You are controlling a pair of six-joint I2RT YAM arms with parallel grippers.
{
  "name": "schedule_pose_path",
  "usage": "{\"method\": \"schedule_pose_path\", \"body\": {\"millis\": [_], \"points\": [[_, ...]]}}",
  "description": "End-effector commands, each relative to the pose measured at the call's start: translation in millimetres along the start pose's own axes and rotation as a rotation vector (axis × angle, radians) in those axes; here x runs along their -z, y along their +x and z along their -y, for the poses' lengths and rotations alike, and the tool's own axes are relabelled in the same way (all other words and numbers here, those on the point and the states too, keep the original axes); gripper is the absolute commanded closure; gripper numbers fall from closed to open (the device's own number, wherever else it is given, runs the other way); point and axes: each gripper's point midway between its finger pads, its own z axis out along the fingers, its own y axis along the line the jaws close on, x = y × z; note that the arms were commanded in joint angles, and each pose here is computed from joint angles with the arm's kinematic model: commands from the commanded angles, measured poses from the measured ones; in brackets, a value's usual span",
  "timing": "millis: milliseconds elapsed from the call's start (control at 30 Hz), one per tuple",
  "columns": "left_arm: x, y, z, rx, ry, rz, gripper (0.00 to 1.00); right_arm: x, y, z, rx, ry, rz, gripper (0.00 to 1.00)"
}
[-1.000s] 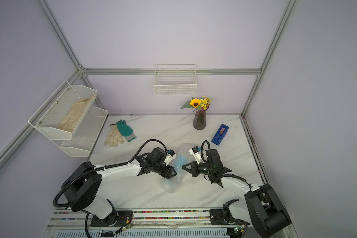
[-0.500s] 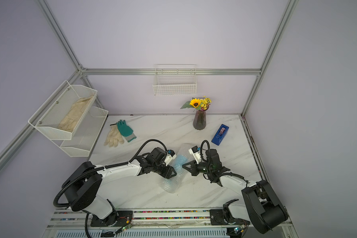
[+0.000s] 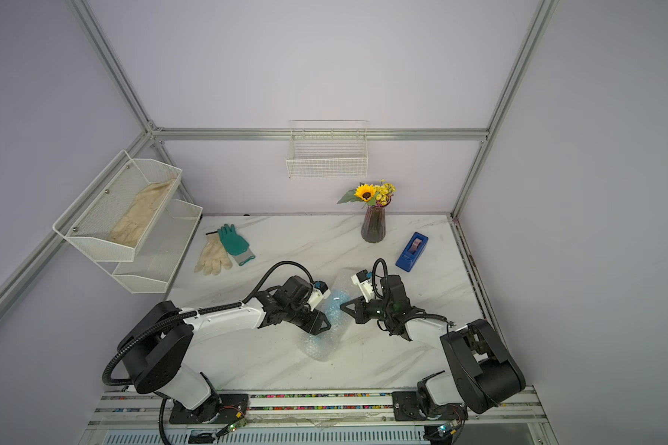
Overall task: Wrap wine glasses in bubble wrap
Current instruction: Stick the tape on the bubble wrap.
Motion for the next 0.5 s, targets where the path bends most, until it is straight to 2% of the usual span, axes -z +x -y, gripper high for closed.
{"method": "schedule_pose_path", "body": {"millis": [0, 467], "points": [[-3.7, 6.2, -0.4, -0.005, 0.023, -0.009, 0.52, -2.5, -19.5, -0.8, 0.050, 0.010, 0.050, 1.00], [-6.8, 5.9, -0.7, 0.001, 0.027, -0.011, 0.54, -6.9, -27.5, 5.7, 0.062, 0.027, 0.078, 1.00]]}}
